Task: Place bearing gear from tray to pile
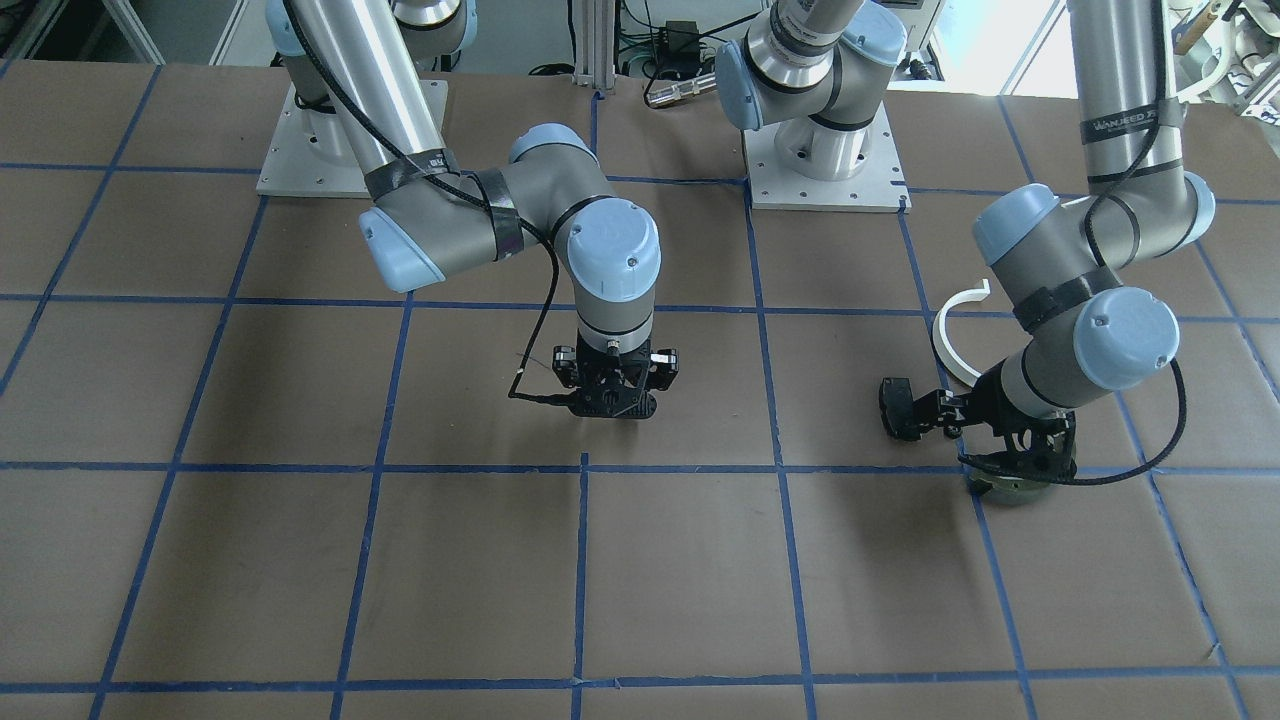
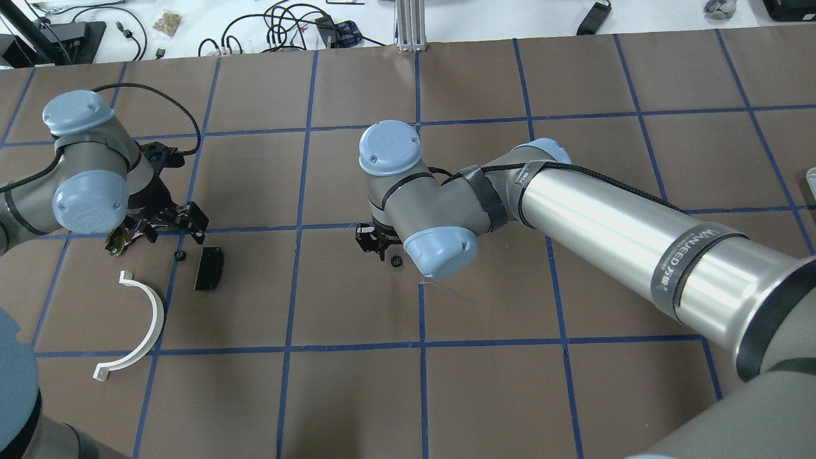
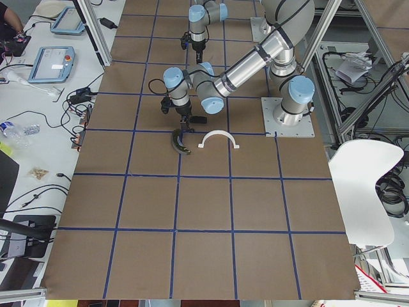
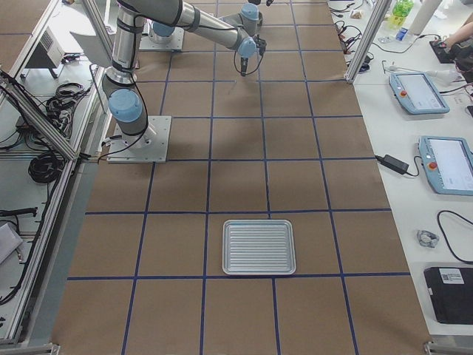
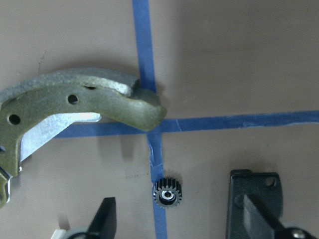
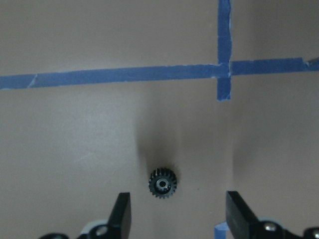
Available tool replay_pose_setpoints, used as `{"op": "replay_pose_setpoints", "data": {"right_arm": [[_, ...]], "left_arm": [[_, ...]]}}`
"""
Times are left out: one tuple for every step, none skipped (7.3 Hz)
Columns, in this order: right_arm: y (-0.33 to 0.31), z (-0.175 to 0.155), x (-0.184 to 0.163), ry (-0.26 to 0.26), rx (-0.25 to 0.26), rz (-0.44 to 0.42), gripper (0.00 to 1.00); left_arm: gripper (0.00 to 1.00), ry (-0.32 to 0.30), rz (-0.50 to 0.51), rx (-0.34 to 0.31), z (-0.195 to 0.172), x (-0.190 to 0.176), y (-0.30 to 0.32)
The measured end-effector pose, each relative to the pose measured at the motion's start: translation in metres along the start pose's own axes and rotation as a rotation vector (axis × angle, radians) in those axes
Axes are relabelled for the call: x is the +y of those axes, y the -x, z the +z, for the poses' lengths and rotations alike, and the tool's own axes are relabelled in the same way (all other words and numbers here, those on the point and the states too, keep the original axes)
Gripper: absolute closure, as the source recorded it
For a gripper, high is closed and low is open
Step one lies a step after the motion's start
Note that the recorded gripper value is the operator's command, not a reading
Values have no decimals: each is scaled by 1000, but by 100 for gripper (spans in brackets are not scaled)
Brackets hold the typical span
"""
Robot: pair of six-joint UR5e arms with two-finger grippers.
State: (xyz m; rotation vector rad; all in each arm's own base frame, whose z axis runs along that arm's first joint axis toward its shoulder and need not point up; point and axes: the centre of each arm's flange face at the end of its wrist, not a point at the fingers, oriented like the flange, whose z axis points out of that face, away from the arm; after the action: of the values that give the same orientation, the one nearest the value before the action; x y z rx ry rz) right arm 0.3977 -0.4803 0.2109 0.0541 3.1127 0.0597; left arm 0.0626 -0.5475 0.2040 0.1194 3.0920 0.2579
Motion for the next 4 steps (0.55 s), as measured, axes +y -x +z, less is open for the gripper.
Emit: {"op": "replay_pose_setpoints", "data": {"right_arm": [[-14,-23,-4,-11,6,-25,0],[-49,-59,-13,-6,15,-63,0],[-100,-99,-26,2,18,-94,0],[-158,-138,-37,2,15,-131,0]], "left_arm": [[0,-14,24,-7,-6,-5,-26],[0,-32,30,-14,-14,-11,-61],[0,-47,6,-9,-19,-16,-99],[0,-64,-40,13,-23,-20,-140]]}}
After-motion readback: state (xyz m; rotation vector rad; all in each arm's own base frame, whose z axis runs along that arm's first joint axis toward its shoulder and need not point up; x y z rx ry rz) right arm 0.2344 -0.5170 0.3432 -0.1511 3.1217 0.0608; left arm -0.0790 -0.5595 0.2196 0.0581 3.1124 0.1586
